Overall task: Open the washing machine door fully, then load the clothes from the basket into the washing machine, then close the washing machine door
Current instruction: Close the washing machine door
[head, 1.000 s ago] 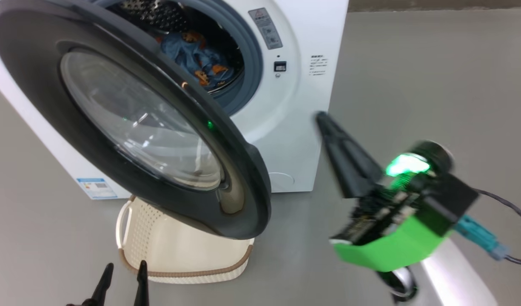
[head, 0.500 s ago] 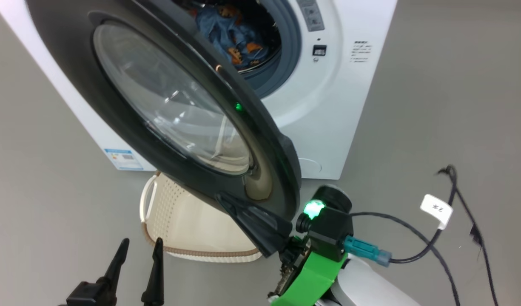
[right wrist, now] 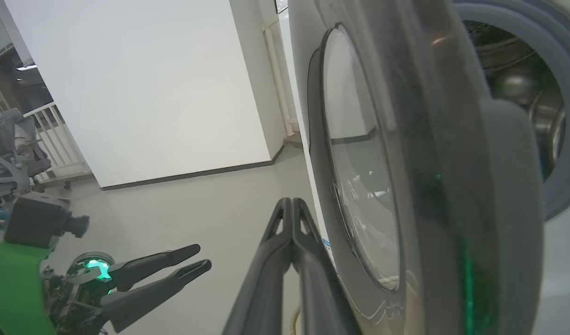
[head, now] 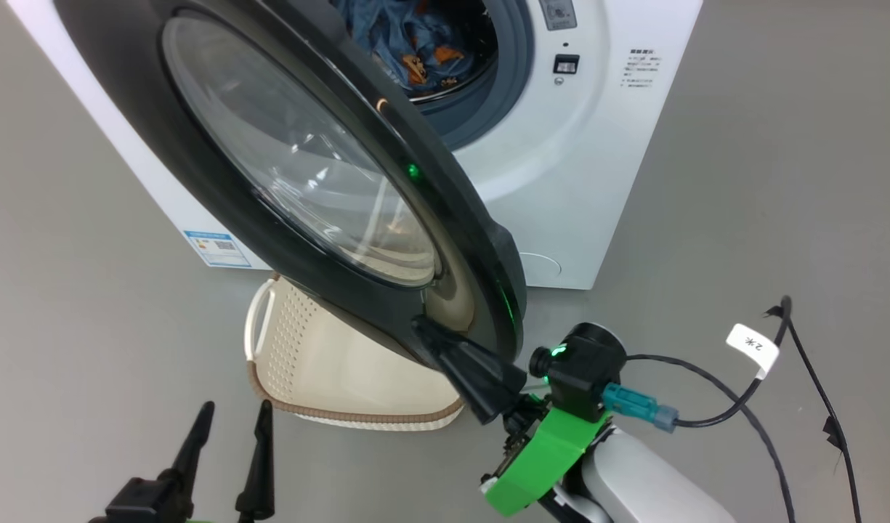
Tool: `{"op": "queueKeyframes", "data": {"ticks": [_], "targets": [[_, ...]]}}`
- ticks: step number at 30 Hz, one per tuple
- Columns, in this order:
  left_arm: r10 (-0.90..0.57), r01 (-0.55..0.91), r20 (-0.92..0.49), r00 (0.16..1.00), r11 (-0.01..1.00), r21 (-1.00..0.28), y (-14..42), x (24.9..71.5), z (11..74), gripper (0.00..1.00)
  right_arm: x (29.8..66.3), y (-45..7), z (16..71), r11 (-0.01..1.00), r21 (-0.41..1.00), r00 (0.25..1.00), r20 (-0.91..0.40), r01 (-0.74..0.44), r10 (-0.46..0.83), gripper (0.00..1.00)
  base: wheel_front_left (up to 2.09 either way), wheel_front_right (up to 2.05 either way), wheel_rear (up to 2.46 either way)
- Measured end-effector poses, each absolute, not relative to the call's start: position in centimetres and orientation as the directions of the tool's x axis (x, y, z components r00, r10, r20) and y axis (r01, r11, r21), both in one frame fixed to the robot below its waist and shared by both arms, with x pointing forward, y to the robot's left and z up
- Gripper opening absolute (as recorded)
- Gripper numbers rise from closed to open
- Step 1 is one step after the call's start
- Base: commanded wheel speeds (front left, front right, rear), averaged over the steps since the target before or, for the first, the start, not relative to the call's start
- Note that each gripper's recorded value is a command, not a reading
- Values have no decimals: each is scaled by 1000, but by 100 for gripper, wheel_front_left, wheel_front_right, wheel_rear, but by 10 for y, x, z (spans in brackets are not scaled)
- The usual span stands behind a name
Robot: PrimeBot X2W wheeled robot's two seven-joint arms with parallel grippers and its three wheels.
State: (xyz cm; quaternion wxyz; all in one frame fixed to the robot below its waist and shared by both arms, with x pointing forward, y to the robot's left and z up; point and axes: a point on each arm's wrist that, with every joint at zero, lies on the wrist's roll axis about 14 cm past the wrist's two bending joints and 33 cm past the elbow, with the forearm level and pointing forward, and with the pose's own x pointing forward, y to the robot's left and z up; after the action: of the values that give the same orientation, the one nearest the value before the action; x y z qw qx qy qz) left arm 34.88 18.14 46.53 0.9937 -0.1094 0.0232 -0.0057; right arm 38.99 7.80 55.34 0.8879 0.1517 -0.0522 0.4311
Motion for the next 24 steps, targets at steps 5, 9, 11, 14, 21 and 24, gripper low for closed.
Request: {"op": "queueKeyframes", "data": {"ticks": [5, 9, 11, 14, 21, 24], "targets": [[-14, 2, -57, 998, 978, -207, 183, 354, 461, 100, 402, 64, 548, 618, 238, 661, 213, -749, 719, 0, 0, 0, 0], [-23, 8, -71, 997, 980, -200, 181, 358, 456, 100, 411, 54, 539, 644, 249, 689, 196, -723, 698, 0, 0, 0, 0], [-28, 12, -78, 997, 979, -201, 180, 361, 454, 100, 415, 51, 535, 649, 257, 696, 188, -716, 693, 0, 0, 0, 0], [-36, 18, -89, 995, 979, -201, 177, 366, 449, 100, 423, 50, 534, 653, 257, 700, 189, -712, 688, 0, 0, 0, 0], [-45, 21, -110, 993, 978, -208, 174, 379, 439, 100, 453, 39, 532, 675, 244, 717, 202, -696, 667, 0, 0, 0, 0], [-39, 13, -125, 991, 979, -205, 175, 384, 433, 100, 466, 40, 538, 674, 233, 713, 226, -701, 664, 0, 0, 0, 0]]}}
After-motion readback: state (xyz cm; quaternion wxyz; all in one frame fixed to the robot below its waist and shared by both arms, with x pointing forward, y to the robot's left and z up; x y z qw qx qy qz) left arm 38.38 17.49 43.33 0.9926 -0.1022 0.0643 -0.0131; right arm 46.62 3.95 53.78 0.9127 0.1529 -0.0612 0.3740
